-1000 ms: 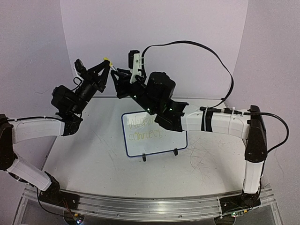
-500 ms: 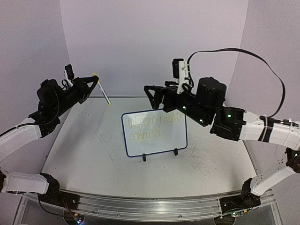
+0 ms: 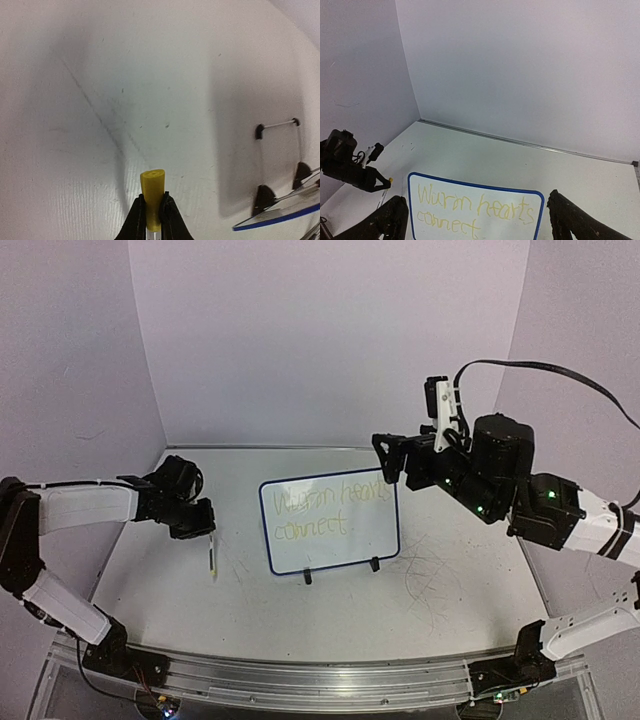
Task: Write a sentence on the whiteboard
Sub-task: Place the whiteboard marker in the corner of the board.
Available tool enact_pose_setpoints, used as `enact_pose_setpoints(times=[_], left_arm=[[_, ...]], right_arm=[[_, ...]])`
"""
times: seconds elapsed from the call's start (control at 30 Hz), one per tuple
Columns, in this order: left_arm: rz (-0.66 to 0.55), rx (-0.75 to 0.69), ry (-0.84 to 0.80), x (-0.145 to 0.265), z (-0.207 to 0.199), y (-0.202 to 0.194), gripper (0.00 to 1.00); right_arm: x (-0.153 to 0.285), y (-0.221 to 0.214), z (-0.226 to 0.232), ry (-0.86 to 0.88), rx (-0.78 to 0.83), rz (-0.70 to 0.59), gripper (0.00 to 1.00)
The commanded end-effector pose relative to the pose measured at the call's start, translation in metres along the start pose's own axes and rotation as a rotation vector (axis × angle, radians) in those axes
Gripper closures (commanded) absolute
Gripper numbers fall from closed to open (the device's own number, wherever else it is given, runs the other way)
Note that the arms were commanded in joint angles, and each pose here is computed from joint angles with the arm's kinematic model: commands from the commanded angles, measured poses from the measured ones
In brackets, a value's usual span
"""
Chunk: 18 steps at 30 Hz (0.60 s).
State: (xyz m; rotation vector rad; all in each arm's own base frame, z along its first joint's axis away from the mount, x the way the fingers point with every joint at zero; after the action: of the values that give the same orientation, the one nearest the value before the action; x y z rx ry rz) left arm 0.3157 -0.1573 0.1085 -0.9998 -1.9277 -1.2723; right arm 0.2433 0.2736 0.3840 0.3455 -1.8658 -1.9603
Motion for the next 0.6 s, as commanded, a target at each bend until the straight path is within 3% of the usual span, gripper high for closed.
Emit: enact_pose_setpoints(times=[0.0, 0.27, 0.33, 0.43, 0.57], left_arm=[[0.050, -0.067, 0.081, -0.021, 0.012, -0.010, 1.00], [0.133, -0.066, 0.123, -0.048, 0.023, -0.032, 0.99], [0.136, -0.066, 0.130, -0.047, 0.026, -0.034, 0.93], [0.138, -0.071, 0.122, -0.044, 0.026, -0.037, 0.77], [0.116, -0.070, 0.123, -0.038, 0.027, -0.034, 0.66]], right_arm=[[0.013, 0.008, -0.020, -0.075, -0.007, -0.020, 0.02], [0.019, 0.015, -0.027, -0.093, -0.040, -0.037, 0.02], [0.021, 0.017, -0.028, -0.095, -0.046, -0.042, 0.02], [0.023, 0.020, -0.029, -0.098, -0.057, -0.052, 0.02], [0.026, 0.026, -0.031, -0.101, -0.054, -0.064, 0.02]])
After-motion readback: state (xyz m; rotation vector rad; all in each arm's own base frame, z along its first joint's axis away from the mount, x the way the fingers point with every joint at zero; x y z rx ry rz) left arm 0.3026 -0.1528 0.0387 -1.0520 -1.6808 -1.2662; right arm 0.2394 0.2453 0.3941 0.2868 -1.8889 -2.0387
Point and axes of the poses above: each gripper's point midway between its finger pads, its own x axis back along the fingers, its own z axis along the line the jaws close on, y = z × x, the point moved 2 cm from there along x, back along the fingers, and after that the axes turned 1 degree about x, right-handed, at the moved point
